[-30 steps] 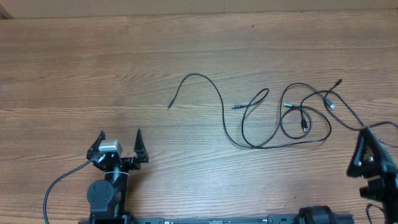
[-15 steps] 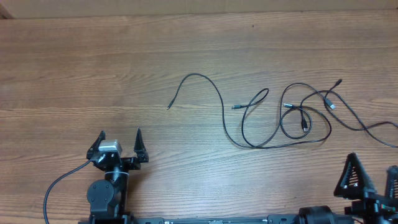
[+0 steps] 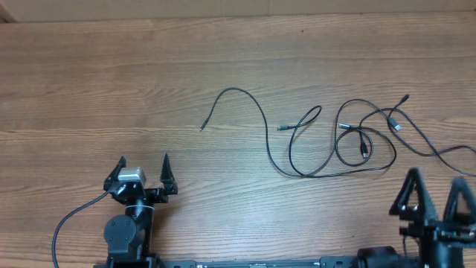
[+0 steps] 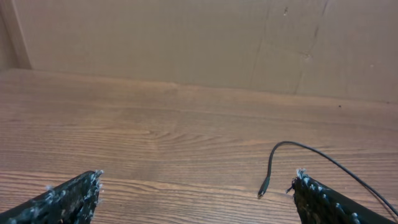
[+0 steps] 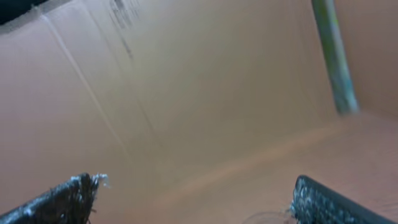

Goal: Untangle cables

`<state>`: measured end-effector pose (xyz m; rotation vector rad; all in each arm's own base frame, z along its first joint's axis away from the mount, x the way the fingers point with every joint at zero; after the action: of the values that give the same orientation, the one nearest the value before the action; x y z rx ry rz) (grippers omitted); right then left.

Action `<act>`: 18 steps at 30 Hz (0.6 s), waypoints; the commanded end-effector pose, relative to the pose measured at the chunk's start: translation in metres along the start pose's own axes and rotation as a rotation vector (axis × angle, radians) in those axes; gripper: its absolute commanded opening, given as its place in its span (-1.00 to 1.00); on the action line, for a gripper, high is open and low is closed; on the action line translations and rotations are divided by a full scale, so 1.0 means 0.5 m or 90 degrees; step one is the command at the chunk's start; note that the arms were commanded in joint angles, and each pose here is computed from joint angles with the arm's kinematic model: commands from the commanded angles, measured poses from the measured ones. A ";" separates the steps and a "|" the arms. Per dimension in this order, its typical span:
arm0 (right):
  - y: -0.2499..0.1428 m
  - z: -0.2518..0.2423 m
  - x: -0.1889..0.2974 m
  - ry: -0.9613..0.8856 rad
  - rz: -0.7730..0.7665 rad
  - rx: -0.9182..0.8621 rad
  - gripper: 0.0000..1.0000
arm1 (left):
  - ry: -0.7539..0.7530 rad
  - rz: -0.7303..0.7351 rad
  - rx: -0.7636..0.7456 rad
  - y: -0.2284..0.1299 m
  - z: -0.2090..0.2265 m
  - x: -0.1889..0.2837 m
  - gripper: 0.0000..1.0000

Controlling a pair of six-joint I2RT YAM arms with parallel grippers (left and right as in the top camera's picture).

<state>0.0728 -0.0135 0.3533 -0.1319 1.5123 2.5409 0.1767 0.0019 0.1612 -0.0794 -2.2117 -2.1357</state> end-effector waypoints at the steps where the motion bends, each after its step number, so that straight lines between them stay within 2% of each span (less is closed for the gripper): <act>1: -0.004 0.008 -0.025 0.036 -0.048 0.034 1.00 | -0.005 -0.004 -0.007 0.000 -0.001 0.001 0.98; 6: -0.007 0.044 -0.057 0.171 -0.203 0.150 1.00 | -0.005 -0.004 -0.007 0.000 -0.001 0.001 0.99; 10: -0.036 0.037 -0.067 0.205 -0.290 0.178 1.00 | -0.005 -0.004 -0.007 0.000 -0.001 0.001 0.98; 13: -0.078 0.018 -0.081 0.205 -0.289 0.179 1.00 | -0.005 -0.004 -0.007 0.000 -0.001 0.001 0.99; 18: -0.163 -0.020 -0.109 0.187 -0.225 0.185 1.00 | -0.005 -0.004 -0.007 0.000 -0.001 0.001 0.99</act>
<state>0.1366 0.0094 0.3018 -0.7165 1.7155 2.0745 0.1767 0.0017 0.1612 -0.0824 -2.2131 -2.1368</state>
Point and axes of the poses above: each gripper's point midway between its finger pads, its own x axis back along the fingers, its own z axis along the line the jaws close on, y = z × x, the point moved 7 cm from there along x, back along the fingers, and after that the axes turned 4 degrees about -x, right-handed, at the moved point
